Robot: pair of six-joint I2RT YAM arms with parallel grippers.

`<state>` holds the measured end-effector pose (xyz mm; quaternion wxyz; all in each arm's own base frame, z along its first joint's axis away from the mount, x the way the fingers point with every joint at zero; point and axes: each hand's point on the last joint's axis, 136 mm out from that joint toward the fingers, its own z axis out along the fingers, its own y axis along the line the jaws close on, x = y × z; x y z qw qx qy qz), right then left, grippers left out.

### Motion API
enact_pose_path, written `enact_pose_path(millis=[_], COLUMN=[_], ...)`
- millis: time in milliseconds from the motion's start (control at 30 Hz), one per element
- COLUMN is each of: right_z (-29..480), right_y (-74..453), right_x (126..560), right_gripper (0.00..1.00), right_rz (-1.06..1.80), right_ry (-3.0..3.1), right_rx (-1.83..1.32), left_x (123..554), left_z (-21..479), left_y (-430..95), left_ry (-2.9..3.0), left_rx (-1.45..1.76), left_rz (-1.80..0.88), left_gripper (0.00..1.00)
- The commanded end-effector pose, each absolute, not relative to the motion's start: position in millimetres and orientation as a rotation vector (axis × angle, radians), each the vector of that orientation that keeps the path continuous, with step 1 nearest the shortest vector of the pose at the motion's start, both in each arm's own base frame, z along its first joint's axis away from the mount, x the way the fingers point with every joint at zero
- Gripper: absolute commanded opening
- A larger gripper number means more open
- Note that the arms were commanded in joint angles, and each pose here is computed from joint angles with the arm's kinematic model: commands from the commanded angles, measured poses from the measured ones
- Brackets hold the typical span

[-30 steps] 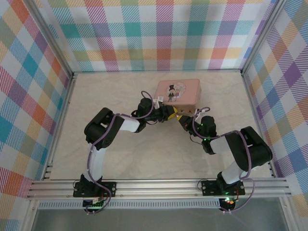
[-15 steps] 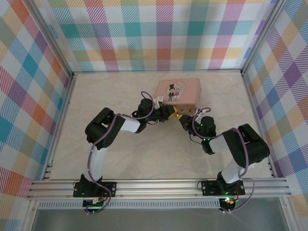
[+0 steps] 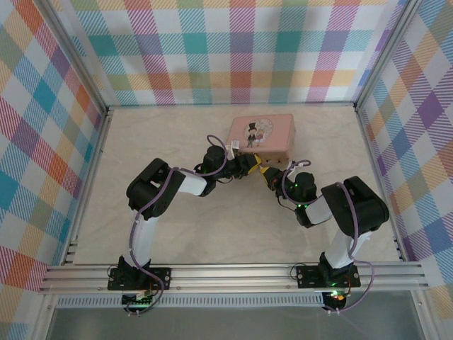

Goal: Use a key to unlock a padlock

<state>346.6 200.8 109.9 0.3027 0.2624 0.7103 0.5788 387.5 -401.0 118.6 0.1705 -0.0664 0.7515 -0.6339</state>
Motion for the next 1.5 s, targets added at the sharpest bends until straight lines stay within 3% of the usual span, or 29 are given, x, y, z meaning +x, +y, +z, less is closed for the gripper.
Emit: enact_pose_path(millis=[0, 233, 567, 933, 1133, 1467], right_z=[140, 140, 140, 150, 139, 155], right_y=[198, 201, 206, 224, 222, 236], right_x=[352, 357, 362, 375, 378, 391], right_gripper=[0.00, 0.00, 0.00, 0.00, 0.00, 0.00], right_rz=[1.534, 1.573, 1.743, 1.847, 1.657, 1.702], right_ry=[1.771, 1.770, 1.745, 1.723, 1.862, 1.867], right_rx=[0.639, 0.679, 0.965, 0.898, 0.845, 0.755], left_x=[355, 353, 347, 333, 322, 309], left_z=[136, 141, 145, 150, 158, 161], left_y=[-426, -428, -430, -442, -445, -445], left_ry=[2.115, 2.104, 2.098, 2.116, 2.111, 2.128], left_rx=[-0.037, -0.020, 0.026, 0.100, 0.155, 0.204], left_rz=[-1.939, -1.951, -1.944, -1.967, -1.991, -1.985], left_gripper=[0.21, 0.21, 0.19, 0.16, 0.14, 0.13])
